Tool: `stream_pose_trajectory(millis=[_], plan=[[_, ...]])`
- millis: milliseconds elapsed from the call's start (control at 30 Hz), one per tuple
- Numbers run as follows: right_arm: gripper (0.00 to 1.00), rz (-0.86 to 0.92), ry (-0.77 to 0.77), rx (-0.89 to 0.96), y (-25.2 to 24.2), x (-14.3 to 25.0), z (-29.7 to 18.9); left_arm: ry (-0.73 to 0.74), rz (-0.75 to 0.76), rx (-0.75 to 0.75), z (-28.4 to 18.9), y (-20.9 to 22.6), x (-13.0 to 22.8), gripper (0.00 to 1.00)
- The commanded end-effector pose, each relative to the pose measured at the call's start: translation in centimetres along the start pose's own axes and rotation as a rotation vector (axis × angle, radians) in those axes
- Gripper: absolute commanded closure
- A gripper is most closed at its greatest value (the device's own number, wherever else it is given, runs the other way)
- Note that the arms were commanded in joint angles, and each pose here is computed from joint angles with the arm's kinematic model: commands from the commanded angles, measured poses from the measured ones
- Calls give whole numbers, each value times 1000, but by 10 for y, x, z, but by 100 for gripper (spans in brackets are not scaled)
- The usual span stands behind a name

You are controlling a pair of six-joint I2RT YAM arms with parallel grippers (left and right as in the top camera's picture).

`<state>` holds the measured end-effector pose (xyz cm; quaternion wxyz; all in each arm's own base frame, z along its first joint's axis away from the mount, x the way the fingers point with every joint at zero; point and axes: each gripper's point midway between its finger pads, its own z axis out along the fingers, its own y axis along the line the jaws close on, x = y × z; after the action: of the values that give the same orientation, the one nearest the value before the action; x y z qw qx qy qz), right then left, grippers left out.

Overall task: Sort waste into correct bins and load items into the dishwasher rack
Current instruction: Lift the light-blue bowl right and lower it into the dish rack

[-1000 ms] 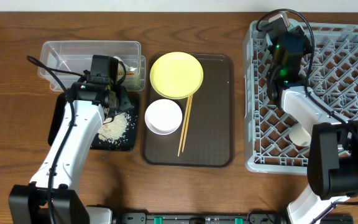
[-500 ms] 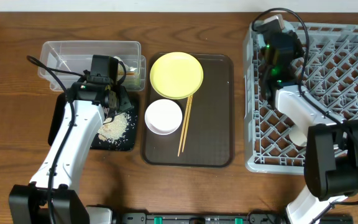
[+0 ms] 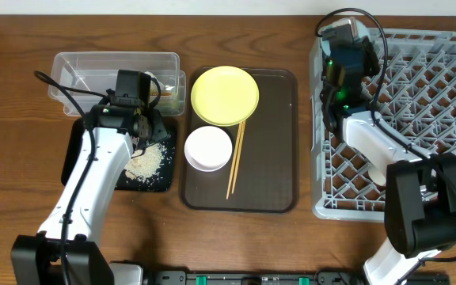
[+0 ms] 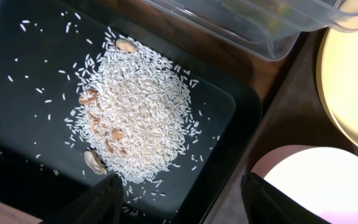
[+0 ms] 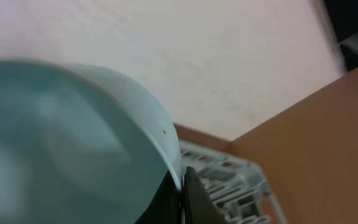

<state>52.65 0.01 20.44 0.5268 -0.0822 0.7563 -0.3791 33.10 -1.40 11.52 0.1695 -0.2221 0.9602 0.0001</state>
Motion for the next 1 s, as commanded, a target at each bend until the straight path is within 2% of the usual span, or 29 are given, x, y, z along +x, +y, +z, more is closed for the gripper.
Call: stream_pose_trajectory(millis=[0, 300, 467, 967], plan=[[99, -83, 18, 61, -20, 6, 7, -6, -6, -8, -1, 2, -2, 36], [99, -127, 5, 49, -27, 10, 16, -3, -6, -10, 0, 3, -1, 36], [99, -132, -24, 4, -16, 6, 17, 5, -4, -14, 3, 4, 2, 36], [99, -197, 35, -54, 17, 31, 21, 4, -4, -14, 3, 4, 2, 36]])
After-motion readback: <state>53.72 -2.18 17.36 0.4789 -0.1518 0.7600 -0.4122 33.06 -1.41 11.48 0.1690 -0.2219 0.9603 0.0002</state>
